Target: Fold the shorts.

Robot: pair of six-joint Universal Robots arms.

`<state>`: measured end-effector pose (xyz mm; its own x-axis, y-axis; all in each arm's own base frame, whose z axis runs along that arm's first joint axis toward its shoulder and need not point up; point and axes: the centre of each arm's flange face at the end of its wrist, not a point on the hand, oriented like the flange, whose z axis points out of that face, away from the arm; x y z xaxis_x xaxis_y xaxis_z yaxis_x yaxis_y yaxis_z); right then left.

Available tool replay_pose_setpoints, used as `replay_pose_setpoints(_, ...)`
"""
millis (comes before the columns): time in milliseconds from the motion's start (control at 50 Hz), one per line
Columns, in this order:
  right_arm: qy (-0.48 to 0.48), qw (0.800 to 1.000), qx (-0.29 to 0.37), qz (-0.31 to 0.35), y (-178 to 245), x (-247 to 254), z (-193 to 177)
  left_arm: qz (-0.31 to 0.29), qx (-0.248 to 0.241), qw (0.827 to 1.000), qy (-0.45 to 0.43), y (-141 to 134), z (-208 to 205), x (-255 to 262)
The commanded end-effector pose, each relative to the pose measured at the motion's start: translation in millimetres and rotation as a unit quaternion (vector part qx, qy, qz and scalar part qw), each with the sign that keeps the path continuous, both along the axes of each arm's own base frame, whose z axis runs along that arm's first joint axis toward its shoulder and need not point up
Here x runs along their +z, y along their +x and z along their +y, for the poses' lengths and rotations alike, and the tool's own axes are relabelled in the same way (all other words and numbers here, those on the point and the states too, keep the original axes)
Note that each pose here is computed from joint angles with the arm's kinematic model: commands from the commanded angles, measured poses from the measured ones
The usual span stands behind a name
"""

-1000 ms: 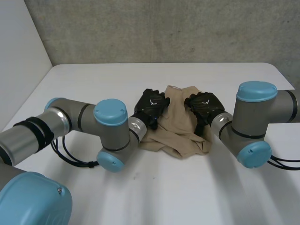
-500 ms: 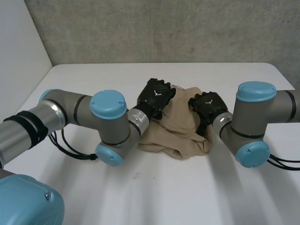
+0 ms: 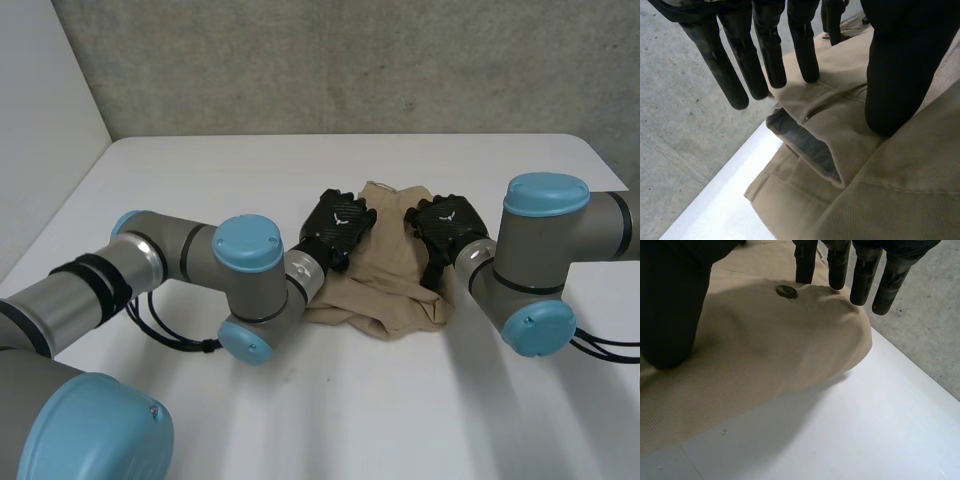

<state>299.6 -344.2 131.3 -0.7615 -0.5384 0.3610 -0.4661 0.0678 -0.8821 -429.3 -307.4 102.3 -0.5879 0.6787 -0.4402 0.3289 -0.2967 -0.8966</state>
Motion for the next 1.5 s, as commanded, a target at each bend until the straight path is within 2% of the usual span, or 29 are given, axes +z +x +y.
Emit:
replay_pose_setpoints(20,-0.001,1.0,0.0,0.0,-0.1,0.7,0.0,-0.006,0.002,1.0,-0.015,-1.3,-3.7,-0.1)
replay_pose_setpoints(160,-0.008,1.0,-0.003,-0.004,-1.9,9.1,-0.8,-0.055,0.014,0.998,-0.041,2.7,4.0,-2.2)
replay_pose_setpoints(240,-0.022,1.0,-0.003,-0.012,-4.2,29.7,0.7,-0.078,0.027,0.995,-0.055,9.9,20.1,18.9)
replay_pose_setpoints(340,-0.027,0.999,0.018,-0.027,-4.9,59.3,9.1,-0.082,0.032,0.994,-0.059,24.4,41.3,50.6)
replay_pose_setpoints(500,-0.003,0.997,0.058,-0.046,-5.0,79.3,22.2,-0.085,0.023,0.994,-0.059,45.6,85.0,85.3)
replay_pose_setpoints(660,0.033,0.994,0.086,-0.058,-1.1,72.2,26.7,-0.117,0.051,0.991,-0.036,62.7,100.5,72.1)
replay_pose_setpoints(860,0.082,0.992,0.085,-0.046,2.8,32.8,18.5,-0.141,0.061,0.988,-0.014,70.3,101.7,51.6)
replay_pose_setpoints(940,0.102,0.99,0.082,-0.045,3.3,15.5,15.8,-0.132,0.062,0.989,-0.023,68.2,99.4,55.9)
replay_pose_setpoints(1020,0.115,0.989,0.078,-0.041,3.3,1.7,13.2,-0.1,0.068,0.992,-0.043,63.4,93.1,74.7)
replay_pose_setpoints(1100,0.118,0.989,0.078,-0.04,3.3,-0.9,13.3,-0.043,0.081,0.994,-0.059,62.8,85.0,106.4)
replay_pose_setpoints(1160,0.118,0.989,0.079,-0.04,3.3,-0.6,13.6,0.029,0.093,0.995,-0.022,64.5,71.4,122.2)
replay_pose_setpoints(1180,0.118,0.989,0.079,-0.04,3.1,0.0,14.1,0.069,0.1,0.993,0.004,65.7,59.9,129.0)
replay_pose_setpoints(1220,0.119,0.989,0.079,-0.04,3.0,-0.1,14.7,0.084,0.097,0.991,0.032,64.2,56.0,126.0)
replay_pose_setpoints(1260,0.12,0.989,0.079,-0.04,2.8,-0.2,15.2,0.068,0.09,0.99,0.085,61.1,49.1,101.9)
replay_pose_setpoints(1340,0.119,0.989,0.079,-0.04,2.3,0.7,14.9,0.014,0.096,0.985,0.139,59.2,41.2,63.6)
replay_pose_setpoints(1500,0.116,0.989,0.078,-0.038,1.4,3.8,16.4,-0.038,0.112,0.98,0.158,60.0,31.1,24.3)
